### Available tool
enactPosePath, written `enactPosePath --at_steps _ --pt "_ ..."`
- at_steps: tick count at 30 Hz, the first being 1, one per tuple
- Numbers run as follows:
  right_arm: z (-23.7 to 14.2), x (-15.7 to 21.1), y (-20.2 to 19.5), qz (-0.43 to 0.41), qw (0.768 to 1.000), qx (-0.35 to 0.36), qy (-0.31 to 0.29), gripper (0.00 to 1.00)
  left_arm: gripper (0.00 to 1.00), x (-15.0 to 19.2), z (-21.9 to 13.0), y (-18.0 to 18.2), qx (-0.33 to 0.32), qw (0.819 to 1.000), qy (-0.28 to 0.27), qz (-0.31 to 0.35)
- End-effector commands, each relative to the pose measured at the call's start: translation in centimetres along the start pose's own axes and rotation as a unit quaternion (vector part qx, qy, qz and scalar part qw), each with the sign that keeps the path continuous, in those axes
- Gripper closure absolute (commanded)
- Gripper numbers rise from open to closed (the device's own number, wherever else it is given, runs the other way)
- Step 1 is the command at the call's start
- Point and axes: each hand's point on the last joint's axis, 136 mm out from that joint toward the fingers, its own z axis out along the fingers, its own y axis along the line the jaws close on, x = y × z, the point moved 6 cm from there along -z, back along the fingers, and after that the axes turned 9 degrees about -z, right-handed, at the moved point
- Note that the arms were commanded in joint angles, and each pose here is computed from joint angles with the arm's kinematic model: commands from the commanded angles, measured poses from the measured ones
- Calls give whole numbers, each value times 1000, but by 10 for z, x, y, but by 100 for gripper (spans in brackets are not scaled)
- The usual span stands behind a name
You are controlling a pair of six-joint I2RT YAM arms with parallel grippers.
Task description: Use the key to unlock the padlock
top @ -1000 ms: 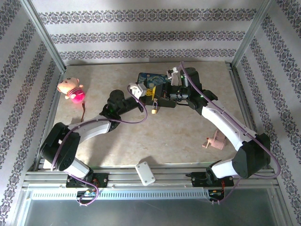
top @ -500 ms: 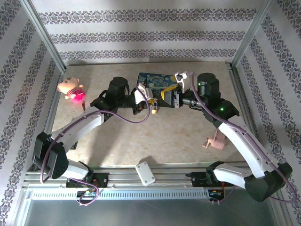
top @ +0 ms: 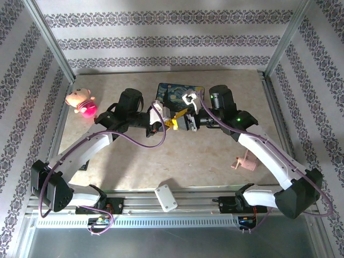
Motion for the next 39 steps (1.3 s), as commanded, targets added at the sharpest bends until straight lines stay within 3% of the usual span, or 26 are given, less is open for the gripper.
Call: enactPosePath --at_steps 1,15,22,26,30,32,34,36,39 --pt "0 -8 11 -28 999 -29 -6 72 100 -5 -9 -7 6 1000 -3 8" --pt "11 -7 9 -37 999 -22 18 73 100 -4 -8 -9 20 1000 -2 -2" --pt "16 -2 4 -34 999 -8 28 84 100 -1 -9 -10 15 1000 4 -3" --pt "15 0 2 -35 999 2 31 100 100 -3 -10 -10 11 1000 0 1" --pt "13 1 -1 -38 999 17 27 100 99 -6 -12 -6 -7 1000 -5 -7" --pt "9 1 -8 -34 998 44 13 100 86 -6 -12 -2 -24 999 -4 -23" --pt "2 -1 -19 -15 998 64 -17 100 80 -6 -13 1 -34 998 -4 -44" --pt "-6 -5 -29 13 996 69 -59 100 57 -8 -15 1 -35 997 -10 -62" --pt "-10 -9 -39 44 992 76 -95 100 36 -10 -16 2 -41 995 -31 -84"
